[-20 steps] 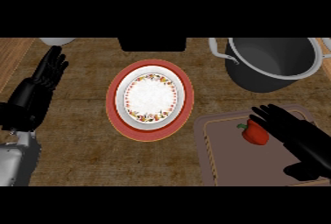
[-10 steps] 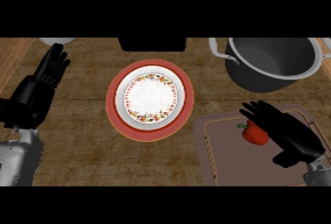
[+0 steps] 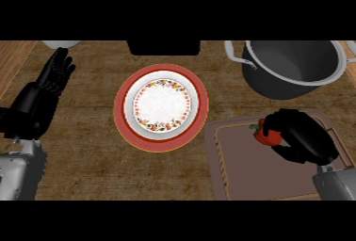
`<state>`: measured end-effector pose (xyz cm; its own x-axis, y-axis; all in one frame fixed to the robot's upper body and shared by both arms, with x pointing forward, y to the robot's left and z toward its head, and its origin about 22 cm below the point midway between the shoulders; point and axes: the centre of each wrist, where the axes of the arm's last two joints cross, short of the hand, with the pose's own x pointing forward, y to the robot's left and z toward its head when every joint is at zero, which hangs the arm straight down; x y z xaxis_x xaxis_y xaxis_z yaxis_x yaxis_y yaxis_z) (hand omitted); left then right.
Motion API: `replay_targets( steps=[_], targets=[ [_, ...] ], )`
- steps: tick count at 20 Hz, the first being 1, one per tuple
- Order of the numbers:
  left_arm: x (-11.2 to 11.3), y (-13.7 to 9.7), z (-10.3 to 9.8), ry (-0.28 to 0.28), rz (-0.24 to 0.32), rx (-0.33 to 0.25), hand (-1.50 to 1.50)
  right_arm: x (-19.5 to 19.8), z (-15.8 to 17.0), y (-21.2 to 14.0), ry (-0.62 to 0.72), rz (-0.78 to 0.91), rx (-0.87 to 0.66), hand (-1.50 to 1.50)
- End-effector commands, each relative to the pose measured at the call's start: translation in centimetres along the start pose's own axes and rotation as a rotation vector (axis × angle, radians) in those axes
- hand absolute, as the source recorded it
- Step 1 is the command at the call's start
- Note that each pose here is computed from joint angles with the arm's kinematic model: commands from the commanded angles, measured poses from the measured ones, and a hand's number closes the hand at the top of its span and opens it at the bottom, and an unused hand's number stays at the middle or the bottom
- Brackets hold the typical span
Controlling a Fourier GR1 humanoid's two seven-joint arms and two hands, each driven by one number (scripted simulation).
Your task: Pick the bell pepper from the tray and place it in the plate
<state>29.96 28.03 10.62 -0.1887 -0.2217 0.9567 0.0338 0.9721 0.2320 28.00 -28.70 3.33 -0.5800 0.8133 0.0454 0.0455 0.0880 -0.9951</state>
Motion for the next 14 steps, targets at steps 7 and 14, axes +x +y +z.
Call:
replay_targets(
  steps=[7,14],
  targets=[
    [0.7,-2.2,-1.0,-0.054,0.012,-0.083,0.0,-12.9,-3.0,-6.2,0.357,-0.006,0.16,1.5],
    [0.3,-2.0,-1.3,-0.041,0.006,-0.065,0.0,-14.0,-7.3,-7.9,0.171,-0.137,0.097,1.5]
  ],
)
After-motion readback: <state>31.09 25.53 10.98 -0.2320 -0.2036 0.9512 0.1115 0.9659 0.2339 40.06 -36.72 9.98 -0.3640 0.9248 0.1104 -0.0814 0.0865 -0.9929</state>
